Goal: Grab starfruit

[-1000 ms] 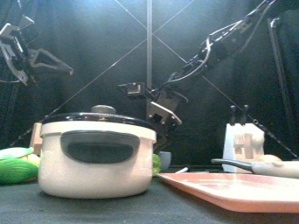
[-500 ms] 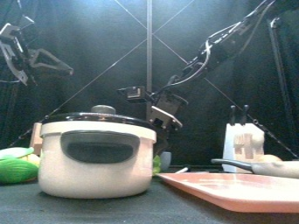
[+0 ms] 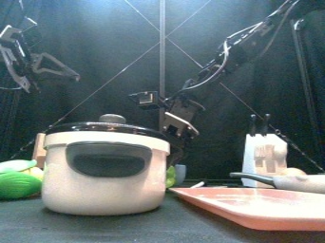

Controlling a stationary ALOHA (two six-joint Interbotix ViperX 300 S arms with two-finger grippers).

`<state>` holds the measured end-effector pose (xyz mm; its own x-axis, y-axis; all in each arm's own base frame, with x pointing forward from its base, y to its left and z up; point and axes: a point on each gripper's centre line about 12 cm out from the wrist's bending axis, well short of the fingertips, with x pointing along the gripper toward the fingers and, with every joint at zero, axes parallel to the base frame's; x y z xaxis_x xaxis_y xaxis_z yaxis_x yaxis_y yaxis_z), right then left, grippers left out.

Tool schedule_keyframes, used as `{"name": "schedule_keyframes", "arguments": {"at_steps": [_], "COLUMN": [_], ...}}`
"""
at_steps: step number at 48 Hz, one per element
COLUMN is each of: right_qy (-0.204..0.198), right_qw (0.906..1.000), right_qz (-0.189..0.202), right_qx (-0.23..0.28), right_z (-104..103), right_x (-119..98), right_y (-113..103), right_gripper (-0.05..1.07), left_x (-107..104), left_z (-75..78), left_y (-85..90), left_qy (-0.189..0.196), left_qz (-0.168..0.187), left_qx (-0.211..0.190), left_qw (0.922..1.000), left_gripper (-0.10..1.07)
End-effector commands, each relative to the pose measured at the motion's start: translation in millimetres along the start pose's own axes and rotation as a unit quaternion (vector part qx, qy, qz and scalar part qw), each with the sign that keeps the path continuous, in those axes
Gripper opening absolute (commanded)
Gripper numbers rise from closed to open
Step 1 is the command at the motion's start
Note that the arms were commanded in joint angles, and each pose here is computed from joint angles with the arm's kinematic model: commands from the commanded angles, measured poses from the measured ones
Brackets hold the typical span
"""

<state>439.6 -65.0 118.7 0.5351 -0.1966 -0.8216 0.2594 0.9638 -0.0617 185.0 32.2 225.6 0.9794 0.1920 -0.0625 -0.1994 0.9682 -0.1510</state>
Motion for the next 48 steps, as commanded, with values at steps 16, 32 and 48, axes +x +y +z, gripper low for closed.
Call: {"name": "schedule_keyframes", "arguments": {"at_steps": [16, 32, 48], "right_qy": [-0.04, -0.046, -0.054], "right_qw": [0.9991, 0.9985, 0.9977], "right_qz": [0.01, 0.018, 0.028], "right_qx": [0.013, 0.025, 0.029], "right_z": [22.3, 20.4, 20.8], "right_x": [-26.2, -39.7, -46.2], "right_y": [2.8, 4.5, 10.2], "right_gripper": [0.6, 0.6, 0.6], "left_x": [2.3, 2.8, 3.0], "left_z": [8.4, 10.2, 12.3], "left_y": [-1.6, -1.9, -2.2], "left_qy": [-0.013, -0.015, -0.018], "left_qz": [-0.002, -0.002, -0.003], "left_qx": [0.0, -0.001, -0.002], "left_qw": [0.9999, 0.9999, 0.9998], "left_gripper": [-0.02, -0.02, -0.02]}}
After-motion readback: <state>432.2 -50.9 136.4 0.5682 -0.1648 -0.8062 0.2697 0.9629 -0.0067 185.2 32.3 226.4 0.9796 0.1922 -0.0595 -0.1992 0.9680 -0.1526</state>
